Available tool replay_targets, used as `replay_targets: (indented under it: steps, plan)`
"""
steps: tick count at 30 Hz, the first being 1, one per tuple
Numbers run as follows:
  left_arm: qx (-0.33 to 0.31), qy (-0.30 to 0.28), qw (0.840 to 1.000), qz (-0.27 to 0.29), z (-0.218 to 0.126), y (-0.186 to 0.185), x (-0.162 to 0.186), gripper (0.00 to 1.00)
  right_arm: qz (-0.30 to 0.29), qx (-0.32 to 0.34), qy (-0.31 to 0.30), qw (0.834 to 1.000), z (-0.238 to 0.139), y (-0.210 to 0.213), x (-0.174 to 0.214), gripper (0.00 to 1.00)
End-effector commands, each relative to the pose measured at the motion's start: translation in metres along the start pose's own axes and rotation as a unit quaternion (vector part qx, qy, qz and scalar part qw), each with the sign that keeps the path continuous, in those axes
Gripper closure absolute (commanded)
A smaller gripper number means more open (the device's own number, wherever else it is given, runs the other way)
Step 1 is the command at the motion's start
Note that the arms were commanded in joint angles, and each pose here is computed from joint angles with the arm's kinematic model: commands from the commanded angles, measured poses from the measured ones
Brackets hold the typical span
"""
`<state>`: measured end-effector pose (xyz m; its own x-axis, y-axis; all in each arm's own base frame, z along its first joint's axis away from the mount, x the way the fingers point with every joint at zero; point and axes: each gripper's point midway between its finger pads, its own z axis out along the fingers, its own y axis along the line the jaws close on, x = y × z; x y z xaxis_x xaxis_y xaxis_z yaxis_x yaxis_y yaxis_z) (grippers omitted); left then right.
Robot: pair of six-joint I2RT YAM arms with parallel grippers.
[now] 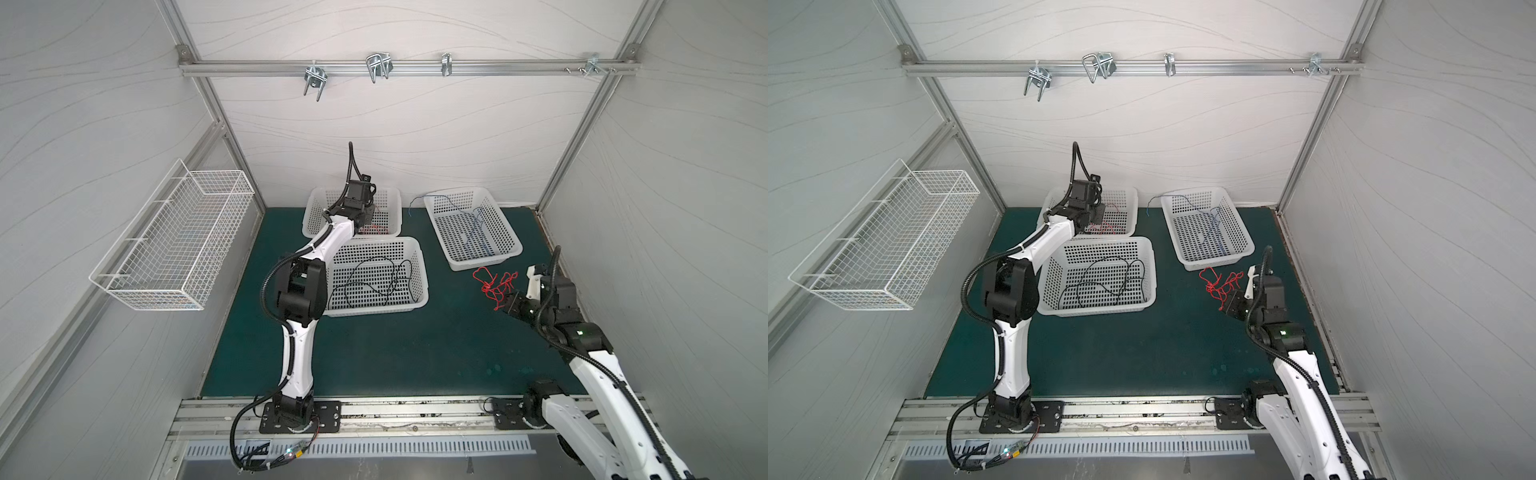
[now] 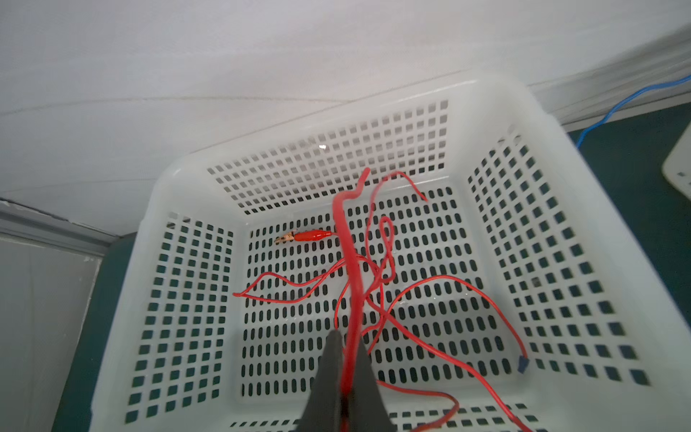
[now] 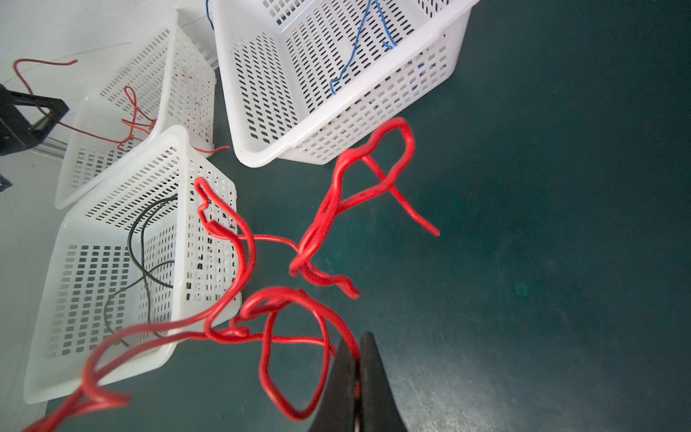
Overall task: Untangle the cables
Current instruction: 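Open the left gripper to drop the red strand into the basket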
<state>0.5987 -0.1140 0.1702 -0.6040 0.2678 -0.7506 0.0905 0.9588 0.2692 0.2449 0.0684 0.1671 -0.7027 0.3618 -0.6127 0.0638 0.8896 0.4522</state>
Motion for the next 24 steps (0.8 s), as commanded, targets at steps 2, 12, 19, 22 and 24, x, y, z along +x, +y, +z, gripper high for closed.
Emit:
replay_targets:
  steps: [2,12,19,22,24]
  plan:
    - [-0.052,0.011,0.999,0.002,0.012,0.021,-0.001,1.00,0.011,0.013,0.010,1.000,-0.004,-0.005,0.011,1.00]
    - [-0.075,0.058,0.995,-0.017,0.021,0.040,0.027,0.71,0.000,0.012,0.010,1.000,-0.009,0.000,0.011,1.00]
    - [-0.045,0.037,0.997,-0.043,-0.003,0.037,0.013,0.30,-0.011,0.007,0.019,1.000,-0.002,0.004,0.010,1.00]
    - [-0.034,0.024,0.998,-0.049,-0.015,0.037,0.004,0.17,-0.016,0.006,0.021,1.000,0.002,0.006,0.009,1.00]
    - [-0.023,0.021,0.998,-0.051,-0.022,0.035,0.001,0.10,-0.019,0.005,0.024,1.000,0.005,0.006,0.010,1.00]
